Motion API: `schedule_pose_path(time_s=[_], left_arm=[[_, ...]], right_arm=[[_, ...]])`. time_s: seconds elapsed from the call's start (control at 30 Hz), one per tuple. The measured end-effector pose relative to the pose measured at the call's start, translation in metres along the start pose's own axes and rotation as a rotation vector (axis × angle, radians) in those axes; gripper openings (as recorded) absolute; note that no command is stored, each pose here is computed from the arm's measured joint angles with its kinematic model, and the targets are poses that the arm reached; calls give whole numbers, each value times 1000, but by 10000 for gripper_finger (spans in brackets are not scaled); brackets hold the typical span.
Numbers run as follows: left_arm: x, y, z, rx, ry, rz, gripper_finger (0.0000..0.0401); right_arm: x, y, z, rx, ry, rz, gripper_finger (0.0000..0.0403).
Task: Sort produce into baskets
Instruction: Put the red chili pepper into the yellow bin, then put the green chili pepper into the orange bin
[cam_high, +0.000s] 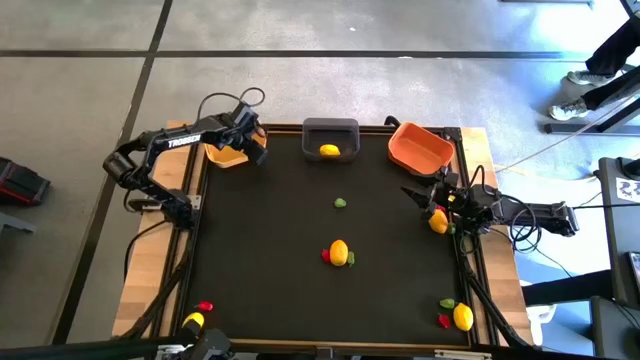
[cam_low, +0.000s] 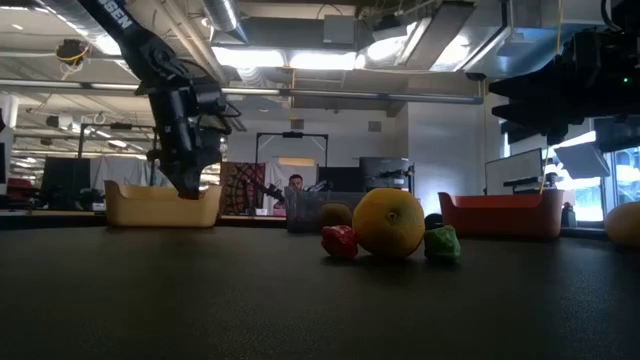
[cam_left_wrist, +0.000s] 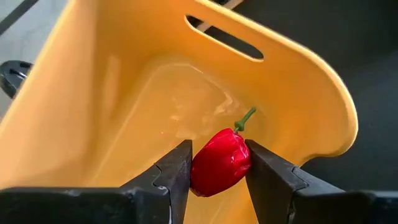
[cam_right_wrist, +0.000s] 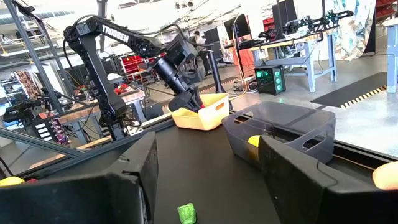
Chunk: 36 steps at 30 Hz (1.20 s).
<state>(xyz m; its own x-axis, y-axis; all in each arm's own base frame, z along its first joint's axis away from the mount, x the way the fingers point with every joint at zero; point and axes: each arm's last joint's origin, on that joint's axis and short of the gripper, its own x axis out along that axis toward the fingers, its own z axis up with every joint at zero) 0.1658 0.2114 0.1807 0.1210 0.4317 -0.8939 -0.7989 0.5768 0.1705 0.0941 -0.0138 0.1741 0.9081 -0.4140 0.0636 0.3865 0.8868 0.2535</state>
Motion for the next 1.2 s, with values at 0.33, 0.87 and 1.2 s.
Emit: schedule_pose_path(time_s=[0.33,0.87,1.2], left_arm=[[10,-2,-17,22,50,0,134],[13,6,-17,-17,38,17,201],[12,6,-17,15,39,18,201]], right_arm=[[0,0,0,-2,0,0,214],[0,0,0,-2,0,0,214],[0,0,0,-3,0,0,214]])
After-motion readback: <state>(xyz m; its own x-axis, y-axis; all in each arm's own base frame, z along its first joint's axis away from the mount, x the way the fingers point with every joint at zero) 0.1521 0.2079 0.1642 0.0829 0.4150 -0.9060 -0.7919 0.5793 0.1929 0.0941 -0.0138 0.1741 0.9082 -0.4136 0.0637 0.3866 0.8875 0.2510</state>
